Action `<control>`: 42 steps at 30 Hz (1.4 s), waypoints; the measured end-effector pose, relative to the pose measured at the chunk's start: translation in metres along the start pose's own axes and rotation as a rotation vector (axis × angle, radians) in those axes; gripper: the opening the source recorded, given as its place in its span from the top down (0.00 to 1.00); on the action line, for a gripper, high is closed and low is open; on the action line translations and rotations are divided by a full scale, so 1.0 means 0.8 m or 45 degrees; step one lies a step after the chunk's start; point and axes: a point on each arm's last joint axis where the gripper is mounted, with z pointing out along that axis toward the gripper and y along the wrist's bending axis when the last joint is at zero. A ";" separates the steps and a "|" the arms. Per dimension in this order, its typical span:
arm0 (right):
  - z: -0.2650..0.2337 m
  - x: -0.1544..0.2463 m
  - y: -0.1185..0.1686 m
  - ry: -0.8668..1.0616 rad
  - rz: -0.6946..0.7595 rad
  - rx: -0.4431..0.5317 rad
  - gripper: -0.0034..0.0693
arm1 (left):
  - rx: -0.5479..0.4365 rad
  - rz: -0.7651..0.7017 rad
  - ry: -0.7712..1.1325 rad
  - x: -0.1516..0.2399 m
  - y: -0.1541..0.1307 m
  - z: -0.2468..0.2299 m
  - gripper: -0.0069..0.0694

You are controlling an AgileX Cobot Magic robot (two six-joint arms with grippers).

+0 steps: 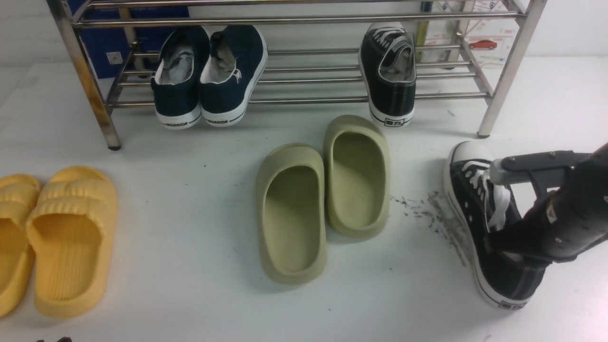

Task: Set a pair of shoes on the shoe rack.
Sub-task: Use the right arm to grab the shoe closest to it, then use the right arm to put a shoe into the shoe rack

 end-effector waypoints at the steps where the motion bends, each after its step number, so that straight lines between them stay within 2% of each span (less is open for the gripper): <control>1: -0.004 0.000 0.000 -0.014 -0.023 -0.007 0.93 | 0.000 0.000 0.000 0.000 0.000 0.000 0.60; 7: -0.037 -0.022 0.001 -0.137 -0.141 -0.026 0.93 | 0.000 0.000 0.000 0.000 0.000 0.000 0.60; 16: -0.071 -0.056 0.002 -0.173 -0.110 -0.005 0.93 | 0.000 0.000 0.000 0.000 0.000 0.000 0.60; 26: -0.084 -0.058 -0.007 -0.070 -0.064 0.040 0.93 | 0.000 0.000 0.000 0.000 0.000 0.000 0.60; 34: -0.074 -0.082 -0.038 -0.183 0.115 -0.040 0.93 | 0.000 0.000 0.000 0.000 0.000 0.000 0.60; 42: -0.057 -0.121 -0.030 -0.238 0.116 -0.112 0.93 | 0.000 0.000 0.000 0.000 0.000 0.000 0.60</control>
